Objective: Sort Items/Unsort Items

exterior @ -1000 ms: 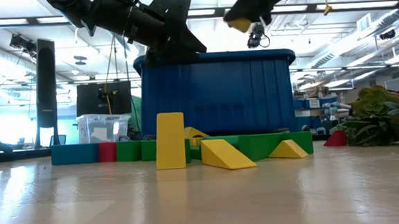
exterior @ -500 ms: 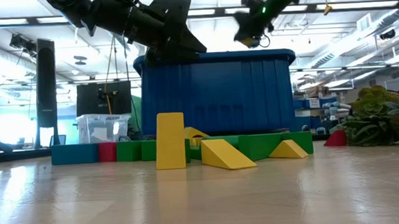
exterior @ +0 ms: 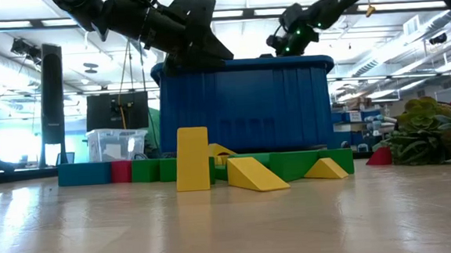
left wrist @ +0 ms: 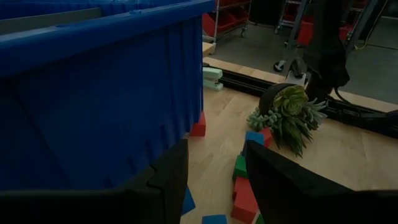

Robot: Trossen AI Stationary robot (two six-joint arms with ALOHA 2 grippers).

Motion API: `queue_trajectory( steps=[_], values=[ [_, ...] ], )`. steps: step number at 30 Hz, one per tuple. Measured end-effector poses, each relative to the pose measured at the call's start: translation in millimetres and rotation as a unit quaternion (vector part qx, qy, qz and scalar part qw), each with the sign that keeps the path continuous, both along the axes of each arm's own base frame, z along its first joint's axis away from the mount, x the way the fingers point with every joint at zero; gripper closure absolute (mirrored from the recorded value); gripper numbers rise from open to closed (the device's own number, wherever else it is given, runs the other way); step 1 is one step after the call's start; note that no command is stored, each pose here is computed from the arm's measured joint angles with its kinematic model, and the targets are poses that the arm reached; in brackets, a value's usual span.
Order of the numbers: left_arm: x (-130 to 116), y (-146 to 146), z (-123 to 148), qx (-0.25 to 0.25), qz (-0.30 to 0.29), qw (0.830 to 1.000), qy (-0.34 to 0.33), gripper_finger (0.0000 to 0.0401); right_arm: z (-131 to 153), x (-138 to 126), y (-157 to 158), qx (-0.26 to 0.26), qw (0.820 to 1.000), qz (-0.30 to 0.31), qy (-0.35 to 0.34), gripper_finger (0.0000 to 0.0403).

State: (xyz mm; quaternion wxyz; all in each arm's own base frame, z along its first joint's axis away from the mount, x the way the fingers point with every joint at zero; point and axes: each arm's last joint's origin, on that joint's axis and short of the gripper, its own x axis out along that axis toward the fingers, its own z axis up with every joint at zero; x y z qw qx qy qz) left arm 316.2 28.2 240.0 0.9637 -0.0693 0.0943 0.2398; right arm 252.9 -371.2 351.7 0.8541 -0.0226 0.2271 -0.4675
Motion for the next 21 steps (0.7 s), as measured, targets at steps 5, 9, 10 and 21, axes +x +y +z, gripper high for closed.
queue_trajectory(
  steps=[5, 9, 10, 21],
  values=[
    [0.0, 0.0, -0.3, 0.000, 0.000, 1.000, 0.001, 0.0233, 9.3, -0.7, 8.6, -0.005, 1.000, 0.004, 0.004, 0.0128],
    [0.0, 0.0, -0.3, 0.000, 0.000, 1.000, 0.000, 0.0233, 35.3, -2.9, 41.8, 0.016, 0.998, 0.056, -0.005, 0.0101],
    [0.0, 0.0, -0.3, 0.000, 0.000, 1.000, 0.000, 0.0233, 41.3, -2.6, 52.7, 0.027, 0.996, 0.082, -0.007, 0.0098],
    [0.0, 0.0, -0.2, 0.000, 0.000, 1.000, 0.000, 0.0233, 57.1, 12.7, 201.7, 0.146, 0.925, 0.349, 0.035, 0.0105]
  ],
)
